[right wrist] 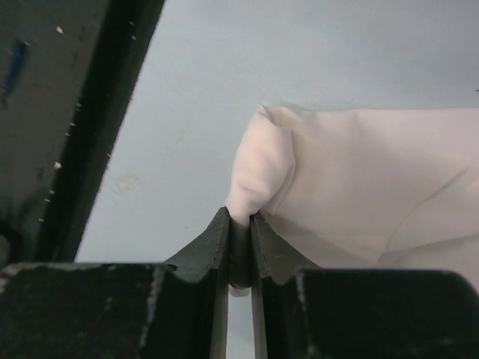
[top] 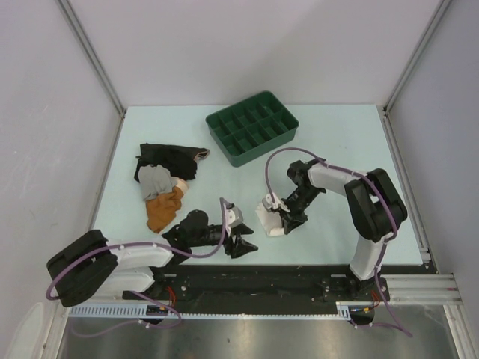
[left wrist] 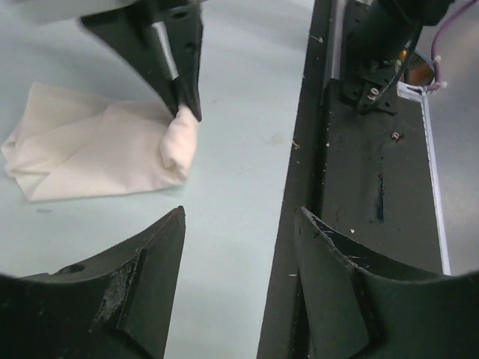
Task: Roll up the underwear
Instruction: Roll the underwear to the center of the board.
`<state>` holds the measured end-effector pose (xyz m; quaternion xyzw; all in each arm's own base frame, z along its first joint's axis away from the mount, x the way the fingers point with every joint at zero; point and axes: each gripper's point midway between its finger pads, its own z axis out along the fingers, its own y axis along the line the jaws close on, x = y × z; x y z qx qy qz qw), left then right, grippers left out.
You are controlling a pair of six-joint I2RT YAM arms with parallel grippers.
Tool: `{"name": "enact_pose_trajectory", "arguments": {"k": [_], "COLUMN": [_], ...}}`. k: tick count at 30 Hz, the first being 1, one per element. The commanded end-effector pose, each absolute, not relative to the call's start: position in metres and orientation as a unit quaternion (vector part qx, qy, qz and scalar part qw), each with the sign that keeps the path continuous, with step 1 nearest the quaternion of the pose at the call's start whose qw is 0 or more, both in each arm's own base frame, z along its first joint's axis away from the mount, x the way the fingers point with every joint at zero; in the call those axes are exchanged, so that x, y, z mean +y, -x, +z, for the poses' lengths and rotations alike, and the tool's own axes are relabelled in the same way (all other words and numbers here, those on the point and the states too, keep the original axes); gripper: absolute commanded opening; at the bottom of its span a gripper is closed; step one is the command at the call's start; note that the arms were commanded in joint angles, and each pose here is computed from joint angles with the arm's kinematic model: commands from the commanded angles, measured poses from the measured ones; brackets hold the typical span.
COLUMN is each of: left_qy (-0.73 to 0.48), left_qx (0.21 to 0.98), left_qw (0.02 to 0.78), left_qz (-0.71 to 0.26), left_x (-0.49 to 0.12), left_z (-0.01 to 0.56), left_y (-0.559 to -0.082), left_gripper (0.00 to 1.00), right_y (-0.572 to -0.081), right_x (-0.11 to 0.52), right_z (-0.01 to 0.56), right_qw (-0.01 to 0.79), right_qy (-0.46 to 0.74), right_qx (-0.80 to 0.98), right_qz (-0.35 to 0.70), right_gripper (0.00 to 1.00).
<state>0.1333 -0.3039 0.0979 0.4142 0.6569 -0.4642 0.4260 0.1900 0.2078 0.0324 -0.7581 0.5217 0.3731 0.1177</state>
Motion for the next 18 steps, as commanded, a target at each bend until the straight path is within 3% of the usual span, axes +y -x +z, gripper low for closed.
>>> {"name": "enact_pose_trajectory", "arguments": {"k": [1,9,11,18], "left_qy": [-0.474,-0.560,-0.573,-0.604], "left_qx": [0.602,0.614,0.624,0.644], "left_qw": [0.493,0.449,0.432,0.401], "left_qz": [-0.413,-0.329,-0.310,-0.245], "left_x": [-0.319,-0.362,-0.366,-0.378], "left_z": [0.113,0.081,0.071,0.041], "left_y": [-0.140,-0.148,-0.150,-0.162], "left_gripper": [0.65,0.72,0.78,0.76], "right_y": [-0.172,-0.177,-0.177,-0.184], "right_x": [0.211,0.212,0.211,0.212], "right_z": [0.042,0.034,0.032,0.033], "right_qw": [0.054,0.015,0.009,0.004], "right_qy": [0.693,0.649,0.640,0.613], "right_qx": [0.568,0.607,0.613,0.624], "right_qz": [0.440,0.458,0.464,0.484], "right_gripper": [0.07,0.06,0.06,0.05]}}
